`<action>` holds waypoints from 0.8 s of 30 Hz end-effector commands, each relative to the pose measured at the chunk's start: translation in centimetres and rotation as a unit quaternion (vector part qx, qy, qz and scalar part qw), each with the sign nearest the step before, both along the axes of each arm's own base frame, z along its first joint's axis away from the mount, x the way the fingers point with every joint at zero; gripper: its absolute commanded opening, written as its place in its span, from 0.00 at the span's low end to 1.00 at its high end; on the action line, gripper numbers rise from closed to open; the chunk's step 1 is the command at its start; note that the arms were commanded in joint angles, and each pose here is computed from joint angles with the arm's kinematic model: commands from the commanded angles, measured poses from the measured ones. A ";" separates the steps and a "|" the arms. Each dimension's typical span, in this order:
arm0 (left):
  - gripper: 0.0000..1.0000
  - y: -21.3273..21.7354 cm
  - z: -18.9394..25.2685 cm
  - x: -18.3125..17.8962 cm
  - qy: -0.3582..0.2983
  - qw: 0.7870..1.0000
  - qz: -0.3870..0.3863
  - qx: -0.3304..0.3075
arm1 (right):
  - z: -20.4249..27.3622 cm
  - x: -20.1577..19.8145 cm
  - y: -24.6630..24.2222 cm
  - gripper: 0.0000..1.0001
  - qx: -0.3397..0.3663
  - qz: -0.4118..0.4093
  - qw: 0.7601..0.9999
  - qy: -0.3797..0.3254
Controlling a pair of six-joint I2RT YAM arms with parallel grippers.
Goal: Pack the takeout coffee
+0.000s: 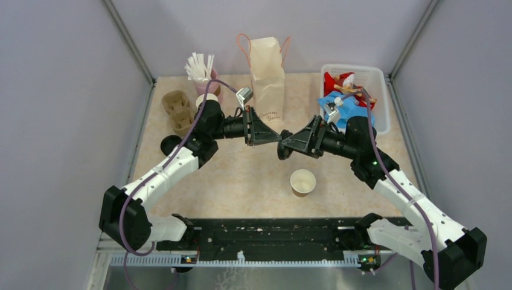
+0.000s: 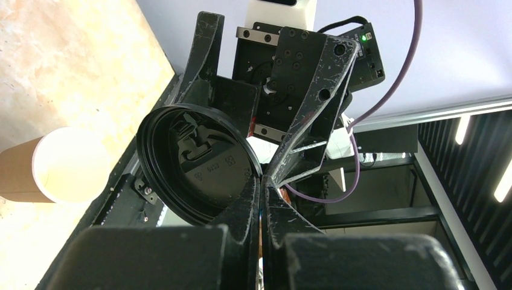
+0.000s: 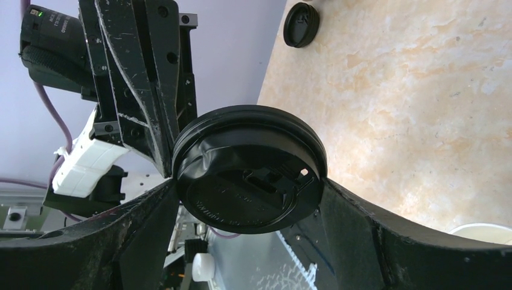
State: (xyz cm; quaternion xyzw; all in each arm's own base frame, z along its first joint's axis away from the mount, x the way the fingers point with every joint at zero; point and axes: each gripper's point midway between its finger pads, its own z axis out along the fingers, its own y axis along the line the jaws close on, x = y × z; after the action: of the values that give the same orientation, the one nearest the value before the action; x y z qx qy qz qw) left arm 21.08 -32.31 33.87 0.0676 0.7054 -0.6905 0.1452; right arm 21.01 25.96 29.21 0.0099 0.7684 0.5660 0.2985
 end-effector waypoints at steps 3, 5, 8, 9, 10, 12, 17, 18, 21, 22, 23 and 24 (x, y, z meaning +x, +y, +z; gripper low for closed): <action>0.13 0.0 0.7 -0.4 -0.023 1.000 -0.004 0.002 | 1.2 0.1 -0.3 0.82 -0.009 -0.008 1.000 -0.022; 0.24 0.2 0.3 -0.5 -0.023 1.000 -0.003 0.007 | 1.0 -0.1 -0.4 0.82 -0.016 -0.007 1.000 -0.020; 0.41 0.5 -0.3 -0.3 -0.032 0.999 0.007 0.026 | 0.7 -0.5 -0.8 0.82 -0.034 -0.007 0.999 -0.021; 0.48 0.9 -0.6 -0.3 -0.032 0.999 0.013 0.038 | 0.4 -0.6 -1.2 0.82 -0.050 -0.008 0.998 -0.022; 0.54 1.3 -1.0 -0.1 -0.031 0.998 0.021 0.051 | -0.1 -0.8 -1.7 0.82 -0.076 -0.011 0.997 -0.020; 0.62 2.4 -2.3 0.4 -0.030 0.995 0.043 0.082 | -1.7 -1.2 -3.2 0.82 -0.147 -0.015 0.989 -0.009; 0.76 4.4 -5.8 1.2 -0.055 0.982 0.082 0.163 | -5.4 -3.4 -7.4 0.79 -0.314 0.004 0.948 0.050; 0.77 4.6 -6.3 1.3 -0.055 0.979 0.086 0.175 | -6.0 -4.0 -8.0 0.79 -0.343 0.014 0.937 0.067; 0.80 5.3 -7.8 1.8 -0.060 0.970 0.102 0.210 | -7.0 -4.5 -9.0 0.80 -0.417 0.030 0.904 0.087; 0.80 5.6 -8.1 2.1 -0.067 0.967 0.108 0.222 | -7.6 -4.6 -9.4 0.80 -0.446 0.034 0.890 0.094; 0.81 6.0 -8.5 2.5 -0.075 0.961 0.119 0.236 | -8.1 -4.6 -9.7 0.80 -0.473 0.037 0.875 0.100; 0.81 6.3 -9.0 2.8 -0.084 0.956 0.127 0.250 | -8.8 -4.6 -10.1 0.81 -0.500 0.040 0.859 0.106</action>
State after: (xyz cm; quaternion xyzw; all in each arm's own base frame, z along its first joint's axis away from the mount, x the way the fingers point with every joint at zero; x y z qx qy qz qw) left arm 22.70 -27.55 25.43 0.0463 0.8255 -0.5210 0.2120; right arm 18.37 19.58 23.45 -0.0657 0.9372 0.2617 0.2212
